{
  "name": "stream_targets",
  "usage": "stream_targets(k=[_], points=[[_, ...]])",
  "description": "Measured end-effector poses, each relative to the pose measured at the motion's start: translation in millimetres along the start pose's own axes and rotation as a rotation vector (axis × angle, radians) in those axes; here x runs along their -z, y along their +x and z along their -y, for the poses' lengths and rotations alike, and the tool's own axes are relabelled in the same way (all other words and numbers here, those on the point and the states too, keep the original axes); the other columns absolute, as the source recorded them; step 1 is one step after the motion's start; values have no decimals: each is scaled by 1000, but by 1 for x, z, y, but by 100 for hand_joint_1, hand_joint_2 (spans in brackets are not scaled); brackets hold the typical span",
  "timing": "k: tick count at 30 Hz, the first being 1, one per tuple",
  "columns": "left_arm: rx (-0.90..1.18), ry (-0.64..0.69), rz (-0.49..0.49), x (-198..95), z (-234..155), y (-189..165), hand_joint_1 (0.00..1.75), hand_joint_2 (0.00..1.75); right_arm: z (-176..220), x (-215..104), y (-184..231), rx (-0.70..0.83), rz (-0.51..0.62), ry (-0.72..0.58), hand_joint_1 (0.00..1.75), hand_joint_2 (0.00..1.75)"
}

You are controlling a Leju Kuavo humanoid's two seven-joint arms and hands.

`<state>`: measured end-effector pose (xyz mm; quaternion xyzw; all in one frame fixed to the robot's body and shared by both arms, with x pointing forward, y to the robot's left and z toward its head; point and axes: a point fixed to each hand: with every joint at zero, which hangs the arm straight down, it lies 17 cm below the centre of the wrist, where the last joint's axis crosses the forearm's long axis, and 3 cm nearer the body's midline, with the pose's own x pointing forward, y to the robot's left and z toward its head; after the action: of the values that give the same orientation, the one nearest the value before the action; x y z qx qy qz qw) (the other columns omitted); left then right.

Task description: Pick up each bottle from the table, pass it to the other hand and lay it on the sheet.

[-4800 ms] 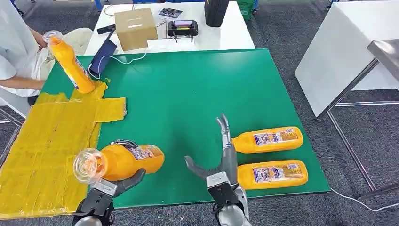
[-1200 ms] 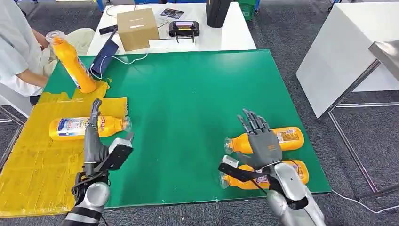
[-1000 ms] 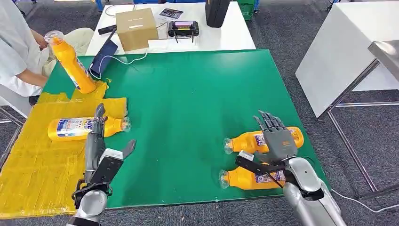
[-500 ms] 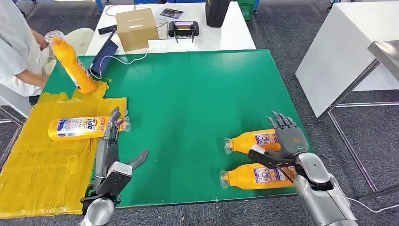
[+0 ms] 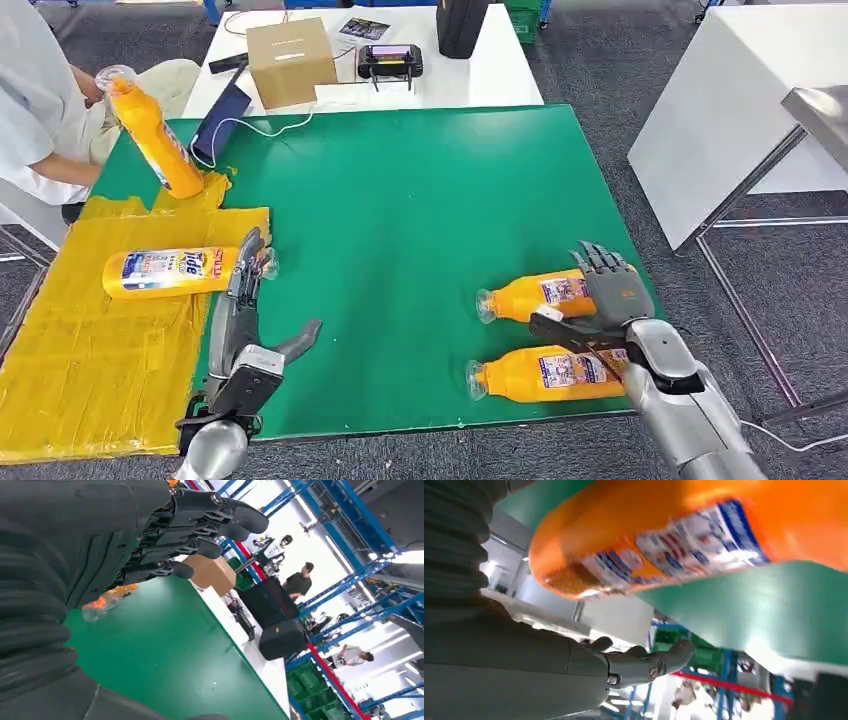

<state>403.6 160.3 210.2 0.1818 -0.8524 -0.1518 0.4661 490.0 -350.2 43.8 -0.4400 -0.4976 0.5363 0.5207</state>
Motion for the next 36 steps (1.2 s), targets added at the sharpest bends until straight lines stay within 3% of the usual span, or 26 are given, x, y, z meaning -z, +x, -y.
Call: stream_targets(k=[5,7,8,9,10,11,14,28,33,36], points=[[-21,-4,14,7,4,2,0,175,-34,10,-15,-30,-41,155,2,175],[-29,-3,17,10,6,1,0,175,-40,14,-21,-37,-53,193,17,175],[-30,-4,19,11,7,1,0,175,-42,16,-23,-41,-55,211,58,175],[-32,-5,20,13,8,0,0,175,-46,17,-25,-45,-58,228,120,175],[-35,-9,20,13,9,0,0,175,-50,17,-27,-49,-61,244,120,175],[-35,-11,21,14,10,0,0,175,-52,17,-28,-52,-61,252,147,175],[-37,-17,19,13,14,-1,0,175,-57,18,-26,-61,-57,272,169,175],[-23,-24,8,14,17,-3,0,175,-44,28,-14,-59,-63,168,175,175],[13,-62,-6,5,21,0,0,175,-3,22,33,57,-24,-79,175,175],[18,-79,-6,1,24,4,0,175,63,9,81,212,36,-333,175,175]])
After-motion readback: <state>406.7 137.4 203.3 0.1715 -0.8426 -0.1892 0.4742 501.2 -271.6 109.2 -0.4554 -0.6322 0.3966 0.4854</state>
